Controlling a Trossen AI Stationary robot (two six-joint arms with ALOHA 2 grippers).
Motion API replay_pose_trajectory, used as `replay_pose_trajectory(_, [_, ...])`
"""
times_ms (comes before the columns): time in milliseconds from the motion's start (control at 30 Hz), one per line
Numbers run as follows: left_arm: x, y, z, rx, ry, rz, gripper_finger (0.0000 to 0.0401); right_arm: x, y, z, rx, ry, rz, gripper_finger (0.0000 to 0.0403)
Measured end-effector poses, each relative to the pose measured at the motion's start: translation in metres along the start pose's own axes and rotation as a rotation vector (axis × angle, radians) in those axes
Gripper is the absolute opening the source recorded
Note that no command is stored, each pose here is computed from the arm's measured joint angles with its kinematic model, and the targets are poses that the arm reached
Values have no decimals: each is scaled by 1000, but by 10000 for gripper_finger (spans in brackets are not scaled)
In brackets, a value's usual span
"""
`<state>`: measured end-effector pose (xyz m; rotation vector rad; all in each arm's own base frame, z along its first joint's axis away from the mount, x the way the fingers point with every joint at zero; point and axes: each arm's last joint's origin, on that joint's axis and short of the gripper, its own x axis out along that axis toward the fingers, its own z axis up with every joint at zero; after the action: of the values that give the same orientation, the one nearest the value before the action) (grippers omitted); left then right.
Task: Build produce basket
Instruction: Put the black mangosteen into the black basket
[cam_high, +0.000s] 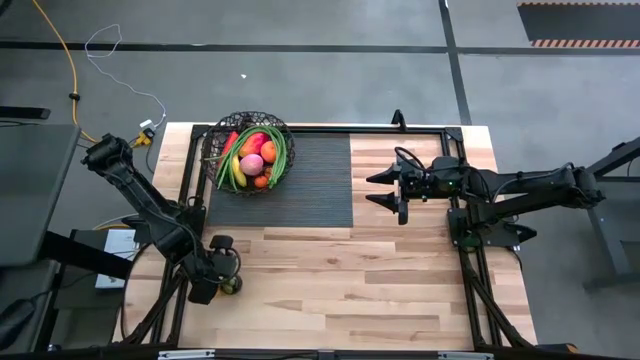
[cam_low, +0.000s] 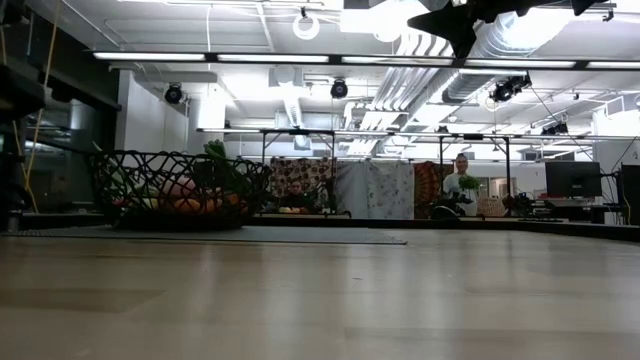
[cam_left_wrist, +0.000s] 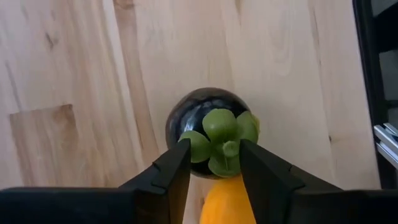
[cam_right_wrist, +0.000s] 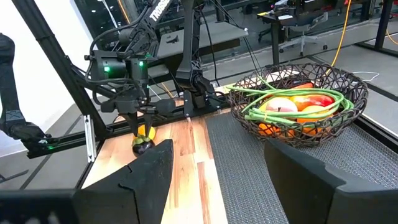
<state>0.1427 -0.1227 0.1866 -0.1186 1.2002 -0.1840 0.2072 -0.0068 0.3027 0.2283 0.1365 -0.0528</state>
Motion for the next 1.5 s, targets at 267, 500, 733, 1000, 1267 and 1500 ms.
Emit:
replay_pose_trajectory(267, [0, -2, -1, 0, 39, -54, 129, 0, 0, 0, 0, 0, 0, 243])
replay_pose_trajectory(500, [0, -4, 3, -3, -13, -66, 129, 0, 0, 0, 0, 0, 0, 243])
replay_pose_trajectory(733, [0, -5, 5, 16, -34, -78, 129, 0, 0, 0, 0, 2, 0, 243])
replay_pose_trajectory(1000, [-1, -8, 1, 57, -22, -60, 129, 0, -1, -3, -1, 33, -8, 243])
replay_pose_trajectory(1267, [-1, -7, 0, 62, -46, -28, 129, 0, -1, -4, -1, 36, -8, 243])
replay_pose_trajectory(1500, [-1, -7, 1, 69, -50, -26, 129, 0, -1, -4, -1, 37, -9, 243])
